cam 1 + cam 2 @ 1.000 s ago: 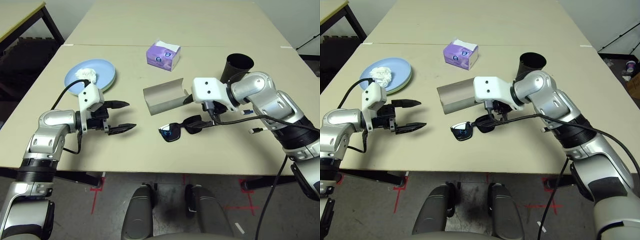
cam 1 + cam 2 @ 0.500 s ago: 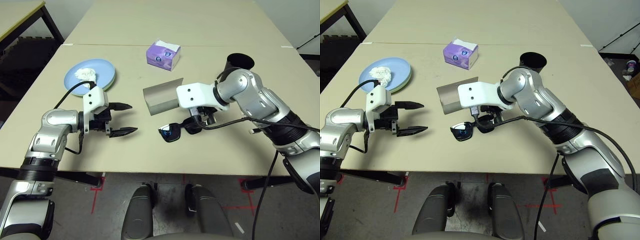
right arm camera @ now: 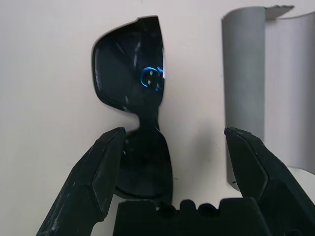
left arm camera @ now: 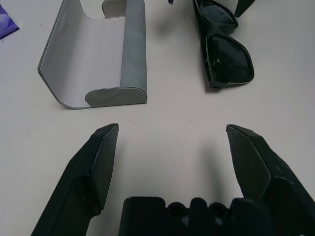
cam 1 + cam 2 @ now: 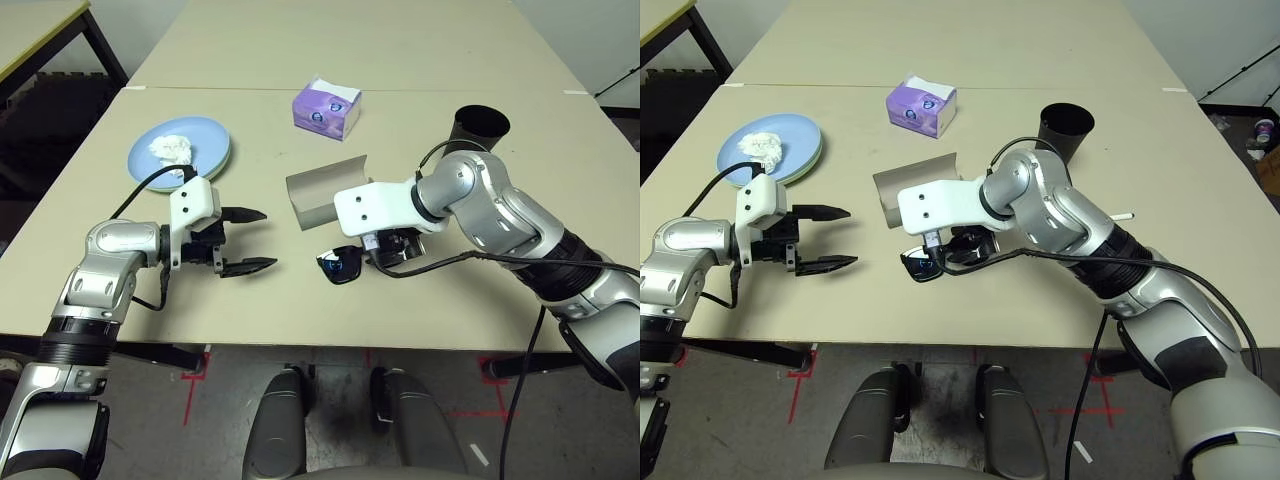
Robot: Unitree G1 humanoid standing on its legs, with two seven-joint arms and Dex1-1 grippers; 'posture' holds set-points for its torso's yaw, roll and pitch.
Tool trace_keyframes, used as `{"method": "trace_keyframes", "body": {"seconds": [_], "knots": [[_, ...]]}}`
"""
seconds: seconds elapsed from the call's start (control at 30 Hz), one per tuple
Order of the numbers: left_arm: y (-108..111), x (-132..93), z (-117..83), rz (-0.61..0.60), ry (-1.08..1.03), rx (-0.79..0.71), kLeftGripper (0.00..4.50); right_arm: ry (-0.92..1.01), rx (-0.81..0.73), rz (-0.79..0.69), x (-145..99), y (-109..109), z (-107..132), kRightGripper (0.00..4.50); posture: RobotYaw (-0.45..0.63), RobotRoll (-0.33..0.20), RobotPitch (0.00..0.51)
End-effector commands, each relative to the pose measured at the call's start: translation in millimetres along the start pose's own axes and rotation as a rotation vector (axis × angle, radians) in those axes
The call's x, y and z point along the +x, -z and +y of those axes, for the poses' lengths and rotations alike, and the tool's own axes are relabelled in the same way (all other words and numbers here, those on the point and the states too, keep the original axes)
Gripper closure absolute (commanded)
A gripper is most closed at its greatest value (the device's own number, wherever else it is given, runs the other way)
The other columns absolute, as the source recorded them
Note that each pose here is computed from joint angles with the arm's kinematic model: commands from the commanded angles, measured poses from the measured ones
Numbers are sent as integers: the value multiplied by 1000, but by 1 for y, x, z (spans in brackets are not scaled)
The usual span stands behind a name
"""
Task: Organize and tidy the items on the table.
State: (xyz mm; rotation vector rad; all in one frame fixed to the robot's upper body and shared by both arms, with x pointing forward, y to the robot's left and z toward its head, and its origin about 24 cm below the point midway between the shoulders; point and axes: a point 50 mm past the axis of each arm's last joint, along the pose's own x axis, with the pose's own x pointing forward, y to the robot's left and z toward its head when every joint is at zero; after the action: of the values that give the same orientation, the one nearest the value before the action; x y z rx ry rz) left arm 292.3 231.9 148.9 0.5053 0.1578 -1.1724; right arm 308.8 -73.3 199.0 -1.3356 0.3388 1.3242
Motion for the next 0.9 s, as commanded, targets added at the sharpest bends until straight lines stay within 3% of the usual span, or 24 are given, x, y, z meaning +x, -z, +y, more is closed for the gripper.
{"method": "trace_keyframes", "body": {"seconds": [0.03,0.43,0.9], "knots": [[0,6,-5,10,32,9,45,-25,-42,39,1,-1,0,0,27,0,185],[0,11,-2,8,38,19,45,-92,-163,105,-2,-12,-4,0,23,0,180],[1,16,-3,-8,32,27,45,-225,-22,121,6,-20,3,0,32,0,175]]}}
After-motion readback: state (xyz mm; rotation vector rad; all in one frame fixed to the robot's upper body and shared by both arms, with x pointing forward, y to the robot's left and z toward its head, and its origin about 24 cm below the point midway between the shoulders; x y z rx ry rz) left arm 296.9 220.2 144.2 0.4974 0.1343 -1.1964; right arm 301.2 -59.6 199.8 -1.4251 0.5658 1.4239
